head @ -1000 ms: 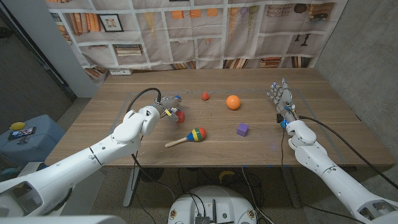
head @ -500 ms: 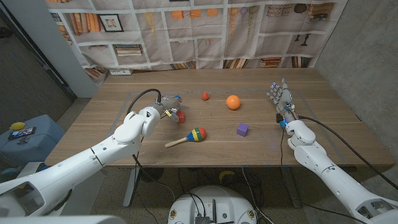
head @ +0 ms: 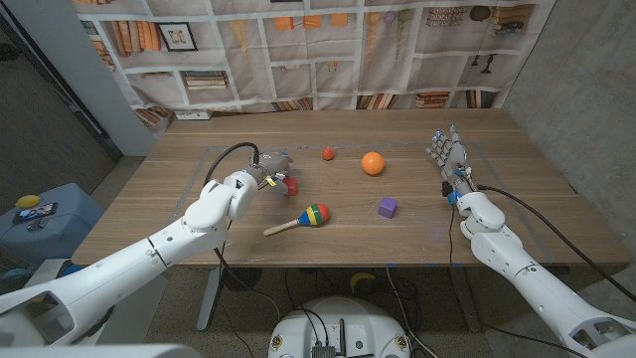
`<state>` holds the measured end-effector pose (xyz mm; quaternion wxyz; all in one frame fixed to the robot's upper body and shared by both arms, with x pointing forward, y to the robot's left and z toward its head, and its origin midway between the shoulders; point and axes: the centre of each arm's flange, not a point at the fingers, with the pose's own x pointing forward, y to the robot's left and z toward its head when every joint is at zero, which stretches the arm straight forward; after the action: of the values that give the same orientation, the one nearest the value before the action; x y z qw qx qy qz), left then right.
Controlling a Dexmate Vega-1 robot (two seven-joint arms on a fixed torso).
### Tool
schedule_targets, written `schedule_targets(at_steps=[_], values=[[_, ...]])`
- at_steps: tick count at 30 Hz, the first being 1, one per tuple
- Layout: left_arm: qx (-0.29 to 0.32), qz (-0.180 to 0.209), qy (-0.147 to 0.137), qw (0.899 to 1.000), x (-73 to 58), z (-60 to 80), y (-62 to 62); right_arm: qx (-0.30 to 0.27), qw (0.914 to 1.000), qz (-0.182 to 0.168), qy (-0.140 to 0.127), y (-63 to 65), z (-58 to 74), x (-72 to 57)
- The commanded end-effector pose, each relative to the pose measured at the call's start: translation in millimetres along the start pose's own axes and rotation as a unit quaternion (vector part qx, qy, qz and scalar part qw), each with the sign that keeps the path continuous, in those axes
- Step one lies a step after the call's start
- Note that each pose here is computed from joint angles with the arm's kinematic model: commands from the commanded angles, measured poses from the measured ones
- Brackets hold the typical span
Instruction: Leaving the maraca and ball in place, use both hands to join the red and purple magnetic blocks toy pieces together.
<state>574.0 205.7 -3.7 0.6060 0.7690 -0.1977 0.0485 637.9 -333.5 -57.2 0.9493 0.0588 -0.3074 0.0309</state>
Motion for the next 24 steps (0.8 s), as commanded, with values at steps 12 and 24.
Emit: schedule_targets(at_steps=[12,24], values=[[-0.07,0.064,0.02,0.995,-7.1,-8.1,17.3,-0.013,0.9997,0.019,0.0,-4.5,9.1,-1.7],[-0.129,0.085,0.027,0.988,-12.8,-1.7,17.7,-0.051,0.9978,0.043,0.0,-4.6,18.4,-8.7]])
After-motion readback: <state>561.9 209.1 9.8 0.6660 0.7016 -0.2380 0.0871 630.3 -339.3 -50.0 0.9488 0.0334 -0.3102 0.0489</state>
